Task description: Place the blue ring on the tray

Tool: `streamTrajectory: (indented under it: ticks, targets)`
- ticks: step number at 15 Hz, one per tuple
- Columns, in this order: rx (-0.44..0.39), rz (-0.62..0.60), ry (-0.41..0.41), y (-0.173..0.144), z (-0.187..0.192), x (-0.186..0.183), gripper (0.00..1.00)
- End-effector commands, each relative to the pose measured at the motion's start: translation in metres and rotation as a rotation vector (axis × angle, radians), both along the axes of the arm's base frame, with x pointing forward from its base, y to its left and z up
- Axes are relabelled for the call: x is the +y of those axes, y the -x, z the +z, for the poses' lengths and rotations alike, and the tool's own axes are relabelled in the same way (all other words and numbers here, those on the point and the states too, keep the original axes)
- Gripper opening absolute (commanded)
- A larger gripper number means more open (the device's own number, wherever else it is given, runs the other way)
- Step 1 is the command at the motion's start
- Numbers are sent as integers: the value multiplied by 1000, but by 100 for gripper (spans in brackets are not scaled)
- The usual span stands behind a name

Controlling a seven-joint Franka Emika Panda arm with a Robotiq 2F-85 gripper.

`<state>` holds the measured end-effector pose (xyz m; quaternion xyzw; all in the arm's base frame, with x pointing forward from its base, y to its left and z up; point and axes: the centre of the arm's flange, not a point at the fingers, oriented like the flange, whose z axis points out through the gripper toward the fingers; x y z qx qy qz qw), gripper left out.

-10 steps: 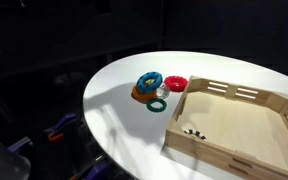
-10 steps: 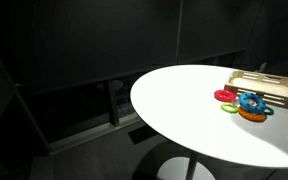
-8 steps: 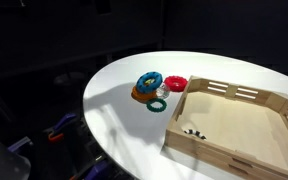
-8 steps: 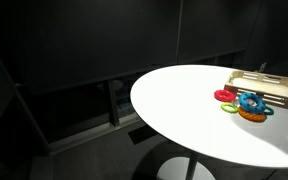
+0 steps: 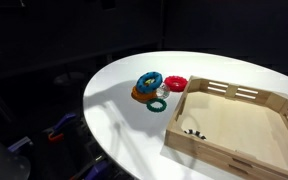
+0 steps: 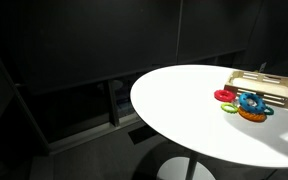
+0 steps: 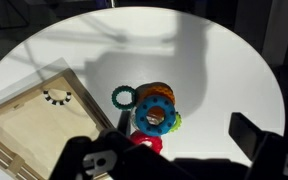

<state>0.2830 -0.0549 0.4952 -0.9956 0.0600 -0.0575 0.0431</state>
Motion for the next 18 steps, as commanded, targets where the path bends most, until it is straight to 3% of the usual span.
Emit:
streamTrajectory:
  ticks: [1, 6, 10, 18]
  targets:
    - [-4, -33, -8, -33, 14, 13, 100]
    - [-4, -102, 28, -76, 6, 18, 100]
    - [16, -155, 60, -103, -25, 7, 100]
    - [61, -228, 87, -132, -68, -11, 100]
